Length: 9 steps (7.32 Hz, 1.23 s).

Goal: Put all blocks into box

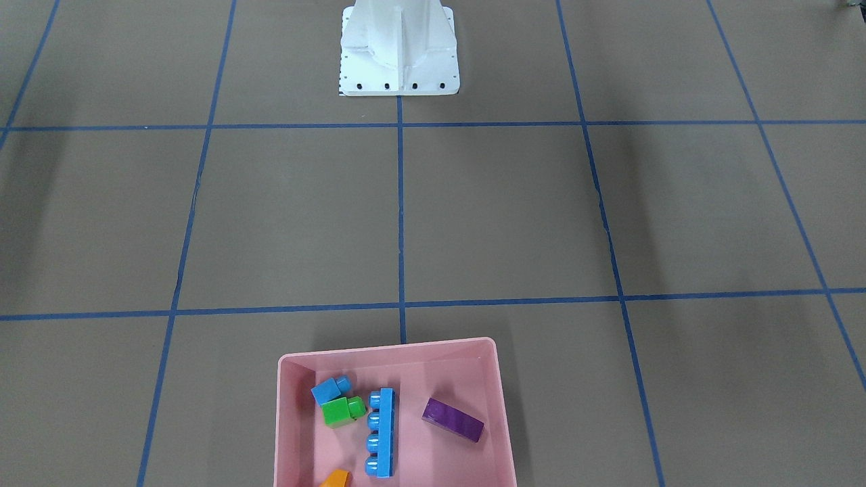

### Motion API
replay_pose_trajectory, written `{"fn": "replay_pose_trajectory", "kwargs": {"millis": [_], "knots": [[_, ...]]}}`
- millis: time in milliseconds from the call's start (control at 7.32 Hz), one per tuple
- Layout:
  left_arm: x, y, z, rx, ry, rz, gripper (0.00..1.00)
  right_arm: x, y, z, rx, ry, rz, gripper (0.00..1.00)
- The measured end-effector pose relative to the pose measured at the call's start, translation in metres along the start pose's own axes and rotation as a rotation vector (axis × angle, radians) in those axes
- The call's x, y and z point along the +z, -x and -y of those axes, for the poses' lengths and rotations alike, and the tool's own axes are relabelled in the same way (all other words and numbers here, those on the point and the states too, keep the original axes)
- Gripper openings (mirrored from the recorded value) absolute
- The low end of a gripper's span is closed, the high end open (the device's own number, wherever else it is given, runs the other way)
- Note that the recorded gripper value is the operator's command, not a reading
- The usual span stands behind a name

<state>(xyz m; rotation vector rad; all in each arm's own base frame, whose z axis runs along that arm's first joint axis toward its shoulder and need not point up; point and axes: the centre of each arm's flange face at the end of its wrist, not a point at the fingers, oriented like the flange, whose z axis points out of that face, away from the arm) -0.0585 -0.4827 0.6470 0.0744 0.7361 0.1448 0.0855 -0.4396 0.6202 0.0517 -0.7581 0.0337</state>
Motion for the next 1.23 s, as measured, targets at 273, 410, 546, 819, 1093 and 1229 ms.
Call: {"fn": "replay_pose_trajectory", "kwargs": {"millis": [273, 410, 546, 819, 1093, 1229], "knots": [[-0.0022, -0.0021, 0.0012, -0.102, -0.005, -0.002, 1.0, -0.0002, 0.0002, 0.0004, 0.001, 0.0, 0.0, 1.0], [-0.0024, -0.0024, 0.0013, -0.118, -0.005, -0.003, 1.0, -0.0005, 0.0005, 0.0005, 0.001, 0.0, 0.0, 1.0], [-0.0026, -0.0026, 0.0015, -0.123, -0.006, -0.003, 1.0, -0.0006, 0.0006, 0.0006, 0.0, -0.001, 0.0, 1.0], [-0.0026, -0.0026, 0.0015, -0.125, -0.006, -0.003, 1.0, -0.0006, 0.0006, 0.0007, 0.0, -0.001, 0.0, 1.0], [-0.0025, -0.0025, 0.0014, -0.126, -0.006, -0.002, 1.0, -0.0002, 0.0002, 0.0006, 0.001, 0.0, 0.0, 1.0], [-0.0021, -0.0024, 0.0014, -0.126, -0.005, -0.001, 1.0, -0.0002, 0.0002, 0.0006, 0.001, 0.0, 0.0, 1.0]]}}
